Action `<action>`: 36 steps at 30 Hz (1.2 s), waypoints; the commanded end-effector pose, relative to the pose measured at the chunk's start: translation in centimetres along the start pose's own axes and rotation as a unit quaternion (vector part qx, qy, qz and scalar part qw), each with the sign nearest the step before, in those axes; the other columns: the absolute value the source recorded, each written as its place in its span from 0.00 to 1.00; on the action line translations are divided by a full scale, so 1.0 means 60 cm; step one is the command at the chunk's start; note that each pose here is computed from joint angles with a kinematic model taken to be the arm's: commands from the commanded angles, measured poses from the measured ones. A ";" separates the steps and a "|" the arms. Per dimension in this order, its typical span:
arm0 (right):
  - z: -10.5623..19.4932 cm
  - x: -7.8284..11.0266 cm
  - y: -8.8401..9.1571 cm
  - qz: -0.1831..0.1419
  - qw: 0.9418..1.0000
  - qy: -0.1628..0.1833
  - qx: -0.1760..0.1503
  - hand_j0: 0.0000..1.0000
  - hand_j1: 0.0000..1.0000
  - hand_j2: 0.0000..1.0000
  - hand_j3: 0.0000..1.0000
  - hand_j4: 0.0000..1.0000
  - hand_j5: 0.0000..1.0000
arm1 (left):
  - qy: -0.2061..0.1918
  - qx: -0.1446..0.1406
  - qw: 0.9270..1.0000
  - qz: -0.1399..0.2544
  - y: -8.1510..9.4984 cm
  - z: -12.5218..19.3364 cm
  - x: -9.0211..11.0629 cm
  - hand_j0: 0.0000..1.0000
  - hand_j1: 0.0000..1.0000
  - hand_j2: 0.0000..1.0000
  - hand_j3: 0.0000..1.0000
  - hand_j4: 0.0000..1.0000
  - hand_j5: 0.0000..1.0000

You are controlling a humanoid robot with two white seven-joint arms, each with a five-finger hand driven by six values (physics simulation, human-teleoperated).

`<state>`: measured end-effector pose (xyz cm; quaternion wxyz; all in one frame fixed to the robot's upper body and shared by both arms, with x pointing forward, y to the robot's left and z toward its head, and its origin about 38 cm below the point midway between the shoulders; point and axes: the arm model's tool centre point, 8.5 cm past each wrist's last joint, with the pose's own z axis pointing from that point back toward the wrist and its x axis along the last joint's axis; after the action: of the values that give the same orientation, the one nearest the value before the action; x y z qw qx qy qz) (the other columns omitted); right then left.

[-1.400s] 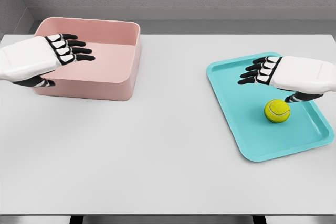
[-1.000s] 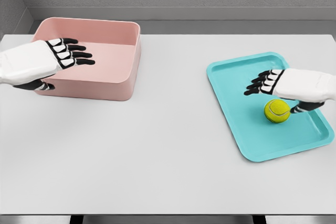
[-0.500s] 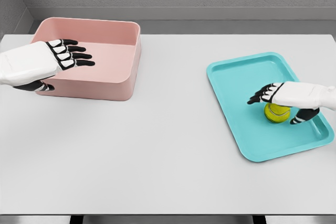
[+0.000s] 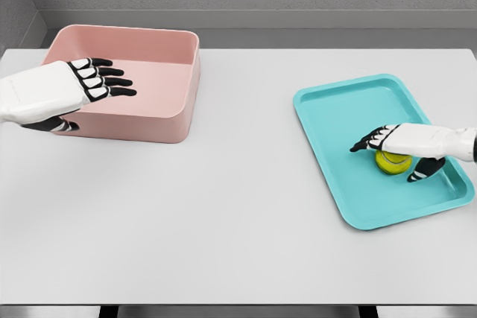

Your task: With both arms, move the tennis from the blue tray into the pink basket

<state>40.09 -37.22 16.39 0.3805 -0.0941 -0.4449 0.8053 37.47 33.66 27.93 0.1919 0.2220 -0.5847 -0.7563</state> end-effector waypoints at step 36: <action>0.017 -0.002 -0.031 0.012 1.000 0.007 -0.011 0.56 0.56 0.56 0.56 0.56 0.56 | 0.001 0.001 1.000 0.000 0.005 0.005 0.000 1.00 1.00 1.00 1.00 1.00 1.00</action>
<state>40.52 -37.27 17.90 0.3719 -0.1058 -0.4440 0.8083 37.37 33.83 28.19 0.1915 0.2234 -0.5832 -0.7572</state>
